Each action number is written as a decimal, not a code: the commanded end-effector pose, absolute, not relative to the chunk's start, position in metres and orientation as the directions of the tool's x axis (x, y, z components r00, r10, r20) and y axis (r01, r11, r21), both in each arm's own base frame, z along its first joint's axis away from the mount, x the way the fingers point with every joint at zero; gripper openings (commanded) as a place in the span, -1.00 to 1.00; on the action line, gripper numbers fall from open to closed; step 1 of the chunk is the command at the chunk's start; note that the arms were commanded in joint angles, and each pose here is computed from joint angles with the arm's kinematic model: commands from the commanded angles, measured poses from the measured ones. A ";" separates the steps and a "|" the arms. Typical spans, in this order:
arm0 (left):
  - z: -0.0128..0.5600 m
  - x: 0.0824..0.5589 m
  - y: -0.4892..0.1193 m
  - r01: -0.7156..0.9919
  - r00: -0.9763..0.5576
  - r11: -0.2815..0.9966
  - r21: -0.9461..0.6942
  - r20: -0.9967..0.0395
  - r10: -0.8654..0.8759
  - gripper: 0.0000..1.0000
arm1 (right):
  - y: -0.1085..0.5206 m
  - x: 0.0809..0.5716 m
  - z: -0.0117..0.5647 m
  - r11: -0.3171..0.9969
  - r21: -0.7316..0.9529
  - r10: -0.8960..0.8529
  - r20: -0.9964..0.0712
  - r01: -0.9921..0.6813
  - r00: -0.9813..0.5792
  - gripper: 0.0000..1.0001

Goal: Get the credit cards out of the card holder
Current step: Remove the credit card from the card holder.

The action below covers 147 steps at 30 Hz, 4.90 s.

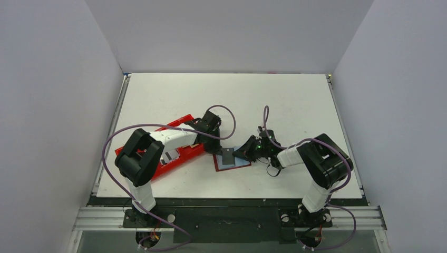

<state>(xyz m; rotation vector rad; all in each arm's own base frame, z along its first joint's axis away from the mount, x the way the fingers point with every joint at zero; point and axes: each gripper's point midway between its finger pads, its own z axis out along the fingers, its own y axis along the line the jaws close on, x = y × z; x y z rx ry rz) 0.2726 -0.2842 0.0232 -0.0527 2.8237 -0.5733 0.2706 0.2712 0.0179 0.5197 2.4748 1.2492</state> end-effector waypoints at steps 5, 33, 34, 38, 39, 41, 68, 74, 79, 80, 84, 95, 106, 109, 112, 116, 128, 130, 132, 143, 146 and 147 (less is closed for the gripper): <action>-0.027 0.241 -0.241 -0.010 -0.987 0.983 -0.184 -0.154 -0.039 -1.00 | 0.260 0.279 0.025 0.537 0.828 0.496 -0.154 0.163 -0.855 -1.00; -0.030 0.246 -0.242 0.003 -0.988 0.983 -0.184 -0.153 -0.025 -1.00 | 0.254 0.275 0.019 0.573 0.807 0.455 -0.168 0.143 -0.874 -0.53; -0.031 0.246 -0.243 0.004 -0.988 0.983 -0.185 -0.151 -0.024 -1.00 | 0.256 0.274 0.019 0.573 0.808 0.449 -0.167 0.140 -0.878 -0.53; -0.032 0.246 -0.244 0.005 -0.989 0.982 -0.188 -0.148 -0.023 -1.00 | 0.261 0.271 0.015 0.572 0.808 0.437 -0.158 0.138 -0.885 -0.52; -0.032 0.246 -0.244 0.005 -0.989 0.982 -0.188 -0.147 -0.023 -1.00 | 0.261 0.270 0.013 0.574 0.807 0.437 -0.154 0.143 -0.886 -0.52; -0.032 0.245 -0.244 0.006 -0.989 0.982 -0.189 -0.146 -0.022 -1.00 | 0.262 0.269 0.012 0.567 0.810 0.439 -0.148 0.146 -0.886 -0.53; -0.035 0.243 -0.244 0.006 -0.990 0.981 -0.192 -0.141 -0.021 -1.00 | 0.271 0.271 0.017 0.446 0.876 0.512 -0.080 0.185 -0.855 -0.63; -0.035 0.243 -0.244 0.005 -0.990 0.981 -0.192 -0.139 -0.022 -1.00 | 0.269 0.272 0.019 0.395 0.895 0.547 -0.049 0.206 -0.836 -0.64; -0.036 0.243 -0.244 0.007 -0.990 0.982 -0.191 -0.138 -0.019 -1.00 | 0.265 0.274 0.021 0.362 0.907 0.572 -0.035 0.215 -0.819 -0.63; -0.036 0.243 -0.243 0.007 -0.990 0.982 -0.190 -0.136 -0.019 -1.00 | 0.264 0.274 0.021 0.359 0.908 0.575 -0.032 0.217 -0.817 -0.63; -0.036 0.243 -0.244 0.007 -0.991 0.981 -0.192 -0.136 -0.019 -1.00 | 0.265 0.276 0.023 0.341 0.914 0.580 -0.022 0.218 -0.814 -0.65; -0.038 0.243 -0.244 0.009 -0.991 0.982 -0.189 -0.132 -0.016 -1.00 | 0.263 0.277 0.026 0.319 0.922 0.593 -0.016 0.217 -0.805 -0.89; -0.040 0.241 -0.241 0.005 -0.992 0.984 -0.180 -0.123 -0.018 -1.00 | 0.243 0.280 0.021 0.404 0.890 0.608 -0.087 0.213 -0.789 -0.95; -0.039 0.243 -0.241 0.005 -0.992 0.983 -0.181 -0.126 -0.018 -1.00 | 0.237 0.279 0.016 0.445 0.868 0.606 -0.109 0.222 -0.788 -0.96; -0.039 0.243 -0.241 0.005 -0.992 0.984 -0.181 -0.126 -0.019 -1.00 | 0.234 0.280 0.017 0.473 0.855 0.604 -0.136 0.215 -0.786 -0.97; -0.039 0.244 -0.241 0.005 -0.992 0.983 -0.181 -0.127 -0.018 -1.00 | 0.231 0.281 0.017 0.497 0.842 0.594 -0.157 0.207 -0.789 -0.99; -0.031 0.248 -0.247 0.022 -0.989 0.979 -0.203 -0.146 -0.008 -1.00 | 0.226 0.283 0.020 0.543 0.820 0.563 -0.194 0.183 -0.803 -1.00; -0.028 0.250 -0.249 0.027 -0.988 0.978 -0.208 -0.153 -0.005 -1.00 | 0.225 0.284 0.021 0.546 0.818 0.563 -0.199 0.180 -0.802 -1.00; -0.023 0.253 -0.251 0.033 -0.987 0.976 -0.214 -0.162 -0.002 -1.00 | 0.224 0.284 0.022 0.552 0.815 0.561 -0.205 0.178 -0.802 -1.00; 0.010 0.272 -0.269 0.081 -0.976 0.964 -0.252 -0.216 0.026 -1.00 | 0.217 0.286 0.028 0.565 0.808 0.557 -0.225 0.166 -0.800 -1.00; 0.025 0.280 -0.277 0.097 -0.970 0.957 -0.272 -0.242 0.029 -1.00 | 0.215 0.287 0.030 0.571 0.804 0.554 -0.230 0.164 -0.800 -1.00; 0.032 0.283 -0.281 0.107 -0.966 0.953 -0.285 -0.256 0.032 -1.00 | 0.215 0.287 0.031 0.575 0.803 0.552 -0.236 0.160 -0.800 -1.00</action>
